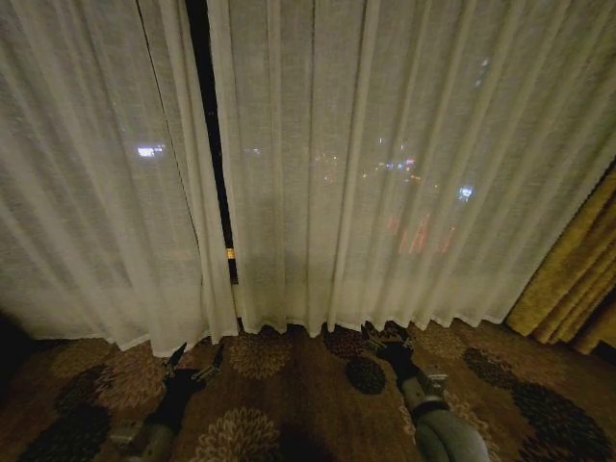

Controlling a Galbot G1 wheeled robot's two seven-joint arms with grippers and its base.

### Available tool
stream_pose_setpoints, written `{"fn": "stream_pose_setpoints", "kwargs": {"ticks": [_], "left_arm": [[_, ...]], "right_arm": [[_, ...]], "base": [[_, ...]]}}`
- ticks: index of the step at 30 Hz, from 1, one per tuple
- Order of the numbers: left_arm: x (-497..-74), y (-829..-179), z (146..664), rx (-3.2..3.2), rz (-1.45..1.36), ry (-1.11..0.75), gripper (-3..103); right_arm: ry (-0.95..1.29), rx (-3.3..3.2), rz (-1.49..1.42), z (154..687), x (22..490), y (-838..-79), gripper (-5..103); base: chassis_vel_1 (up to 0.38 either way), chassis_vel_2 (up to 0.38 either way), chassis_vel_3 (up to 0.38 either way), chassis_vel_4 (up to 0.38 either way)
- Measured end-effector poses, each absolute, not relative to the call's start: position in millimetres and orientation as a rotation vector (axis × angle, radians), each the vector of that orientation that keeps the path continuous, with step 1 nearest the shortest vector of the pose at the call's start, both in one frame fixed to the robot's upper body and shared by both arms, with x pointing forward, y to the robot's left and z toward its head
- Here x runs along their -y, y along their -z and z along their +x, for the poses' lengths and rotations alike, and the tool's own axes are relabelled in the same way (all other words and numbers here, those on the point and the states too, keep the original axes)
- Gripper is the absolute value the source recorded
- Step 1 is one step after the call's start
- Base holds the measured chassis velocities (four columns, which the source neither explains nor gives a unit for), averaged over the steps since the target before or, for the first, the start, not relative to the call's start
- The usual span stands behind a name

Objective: Open the curtains by pulling them apart, changing their state from closed to fully open.

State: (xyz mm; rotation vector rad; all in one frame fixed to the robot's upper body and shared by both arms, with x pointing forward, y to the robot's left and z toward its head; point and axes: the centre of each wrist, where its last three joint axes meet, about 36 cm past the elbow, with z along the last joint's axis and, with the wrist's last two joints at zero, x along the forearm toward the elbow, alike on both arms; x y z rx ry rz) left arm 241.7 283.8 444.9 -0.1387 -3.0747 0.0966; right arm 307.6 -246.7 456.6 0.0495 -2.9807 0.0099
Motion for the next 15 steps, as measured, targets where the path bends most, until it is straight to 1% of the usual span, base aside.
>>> {"fn": "stream_pose_setpoints", "kwargs": {"ticks": [15], "left_arm": [[-282.4,-441.2,241.0,3.061,-0.115,-0.116,100]], "right_arm": [[-0.021,2.976,0.041,306.5,248.1,-457.2,100]], "base": [[0.0,0.0,0.0,0.0]]}}
